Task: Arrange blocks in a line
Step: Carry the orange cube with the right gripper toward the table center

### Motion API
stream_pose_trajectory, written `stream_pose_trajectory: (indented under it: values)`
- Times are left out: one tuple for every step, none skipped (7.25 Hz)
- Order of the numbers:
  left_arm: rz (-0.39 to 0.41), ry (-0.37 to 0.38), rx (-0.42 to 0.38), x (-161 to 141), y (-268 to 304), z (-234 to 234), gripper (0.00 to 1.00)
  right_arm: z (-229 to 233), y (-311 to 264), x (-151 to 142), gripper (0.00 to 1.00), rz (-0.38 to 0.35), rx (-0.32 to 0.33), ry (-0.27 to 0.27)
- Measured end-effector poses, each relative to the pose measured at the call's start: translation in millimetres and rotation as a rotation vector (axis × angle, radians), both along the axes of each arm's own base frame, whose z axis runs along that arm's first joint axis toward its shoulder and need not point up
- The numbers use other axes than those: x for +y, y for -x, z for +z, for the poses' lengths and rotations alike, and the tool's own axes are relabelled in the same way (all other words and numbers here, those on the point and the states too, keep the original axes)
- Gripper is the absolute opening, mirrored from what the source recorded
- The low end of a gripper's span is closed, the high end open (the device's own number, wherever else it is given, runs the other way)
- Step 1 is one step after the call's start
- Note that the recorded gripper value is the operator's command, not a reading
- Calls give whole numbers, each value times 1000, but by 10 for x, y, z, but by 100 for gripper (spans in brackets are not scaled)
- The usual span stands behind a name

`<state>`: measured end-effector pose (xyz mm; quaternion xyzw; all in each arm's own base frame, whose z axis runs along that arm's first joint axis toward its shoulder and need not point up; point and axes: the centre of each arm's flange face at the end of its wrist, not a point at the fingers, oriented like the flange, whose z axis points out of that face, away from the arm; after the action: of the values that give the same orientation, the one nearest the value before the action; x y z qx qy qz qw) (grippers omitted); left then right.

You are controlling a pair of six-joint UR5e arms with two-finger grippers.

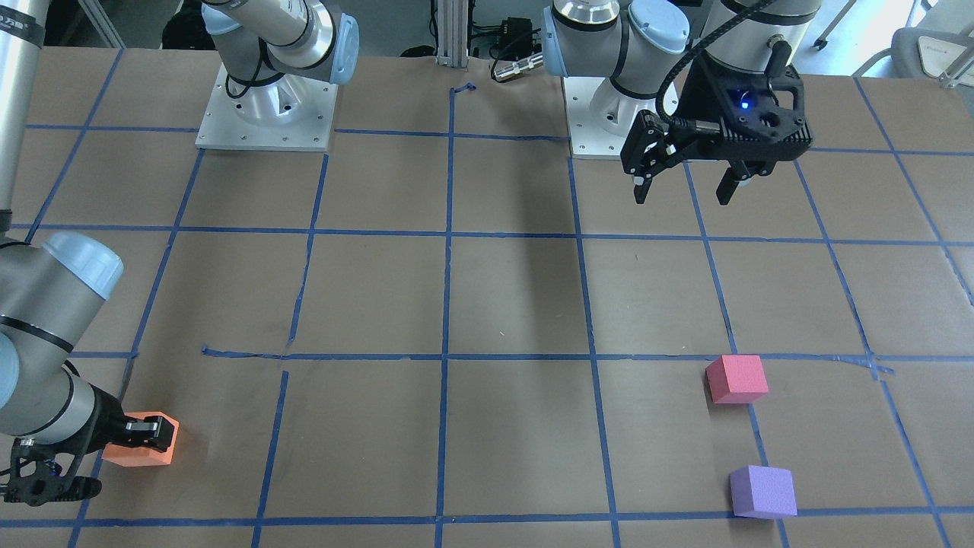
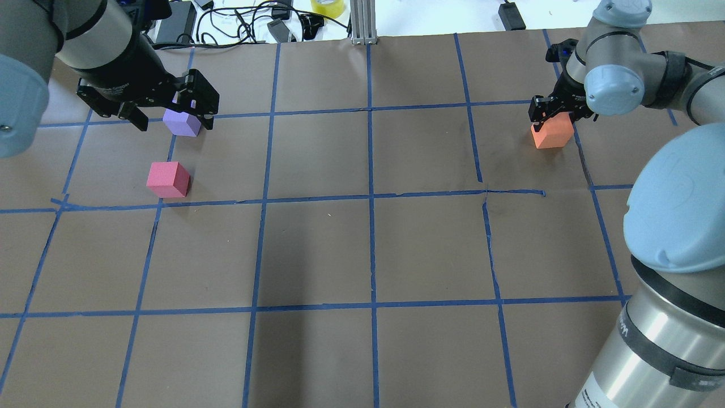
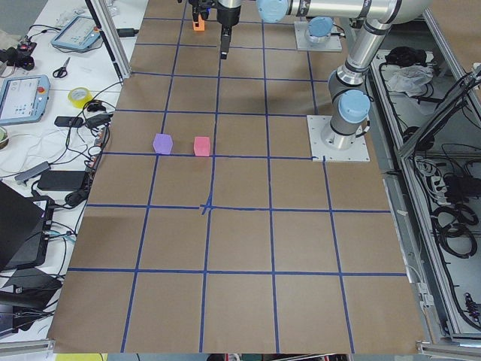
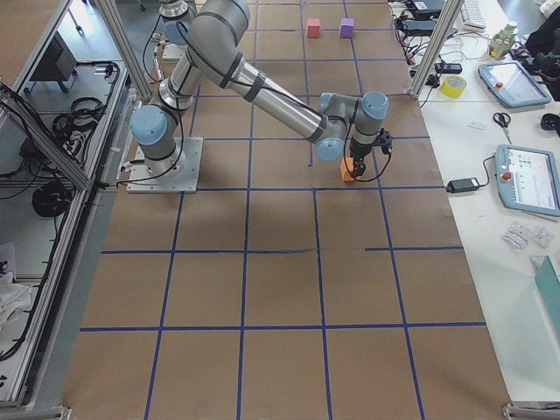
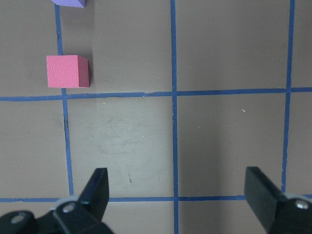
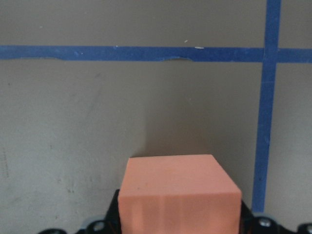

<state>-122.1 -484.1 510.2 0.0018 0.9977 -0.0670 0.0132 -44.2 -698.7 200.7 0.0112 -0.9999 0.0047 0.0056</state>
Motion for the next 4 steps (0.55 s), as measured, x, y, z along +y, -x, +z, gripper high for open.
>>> stream_pose_trajectory:
  values:
    - [1,-2,0,-1,-3,-7,100,8,2,-6,36,0,1,2]
    - [2,-5,0,-22,-1,-30,100,40,4,-16,35,0,2,7]
    - [5,-8,3,-52,2,-62,100,102,-23,-32,35,1,4,16]
    - [6,-9,3,-59,-2,-69,100,209,-115,-58,36,9,7,32]
